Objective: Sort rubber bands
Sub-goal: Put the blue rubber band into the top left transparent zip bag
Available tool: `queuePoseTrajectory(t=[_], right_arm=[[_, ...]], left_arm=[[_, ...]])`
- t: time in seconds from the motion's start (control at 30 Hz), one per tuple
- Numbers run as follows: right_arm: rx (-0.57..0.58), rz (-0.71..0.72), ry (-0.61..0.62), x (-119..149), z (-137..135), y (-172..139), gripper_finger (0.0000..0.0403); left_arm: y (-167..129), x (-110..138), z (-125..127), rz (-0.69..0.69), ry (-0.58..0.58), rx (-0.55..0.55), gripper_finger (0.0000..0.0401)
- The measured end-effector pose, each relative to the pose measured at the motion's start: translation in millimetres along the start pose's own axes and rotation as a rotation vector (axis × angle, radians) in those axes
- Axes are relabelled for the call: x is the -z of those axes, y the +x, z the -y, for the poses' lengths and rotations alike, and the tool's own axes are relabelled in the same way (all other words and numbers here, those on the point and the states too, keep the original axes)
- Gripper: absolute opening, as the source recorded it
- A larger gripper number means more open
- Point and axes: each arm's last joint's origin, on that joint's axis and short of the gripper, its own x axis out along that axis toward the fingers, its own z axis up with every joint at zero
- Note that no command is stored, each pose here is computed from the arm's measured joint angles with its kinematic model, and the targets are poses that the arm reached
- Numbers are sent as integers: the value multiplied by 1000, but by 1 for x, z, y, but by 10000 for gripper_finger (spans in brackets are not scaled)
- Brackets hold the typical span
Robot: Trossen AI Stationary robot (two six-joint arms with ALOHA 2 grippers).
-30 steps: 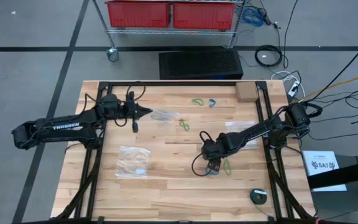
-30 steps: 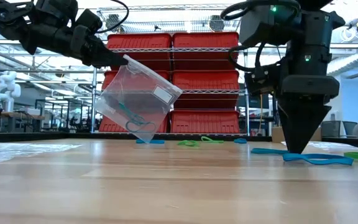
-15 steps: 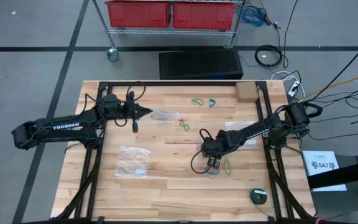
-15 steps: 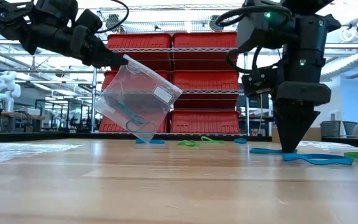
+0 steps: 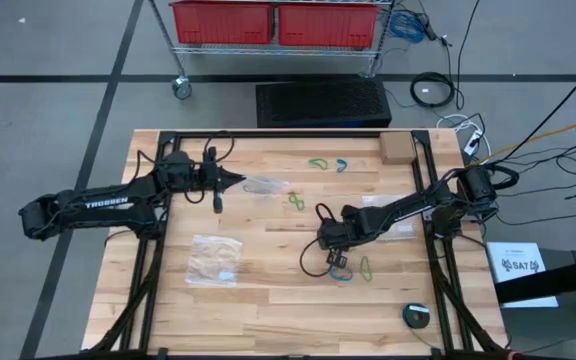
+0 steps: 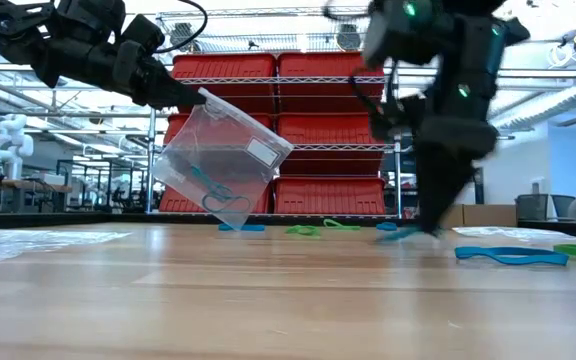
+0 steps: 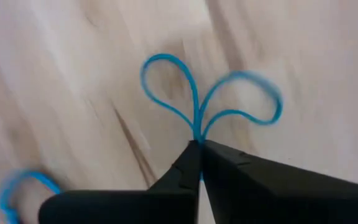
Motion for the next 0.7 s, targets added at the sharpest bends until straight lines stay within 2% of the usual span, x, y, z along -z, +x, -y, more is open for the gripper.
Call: queuePoseTrajectory(t=[0.13,0.3,0.53,0.7], right_arm=[[-5,51,-55,-18,-5,-16,0],[70,145,-147,-48,-1,-44,0],[147,372,-262,-102,16,-92,0],[167,536,-319,-130,30,-115,0]], left_arm=[[0,0,0,1,0,0,0],[0,0,0,1,0,0,0],[0,0,0,0,-1,0,0],[0,0,0,1,-5,0,0]])
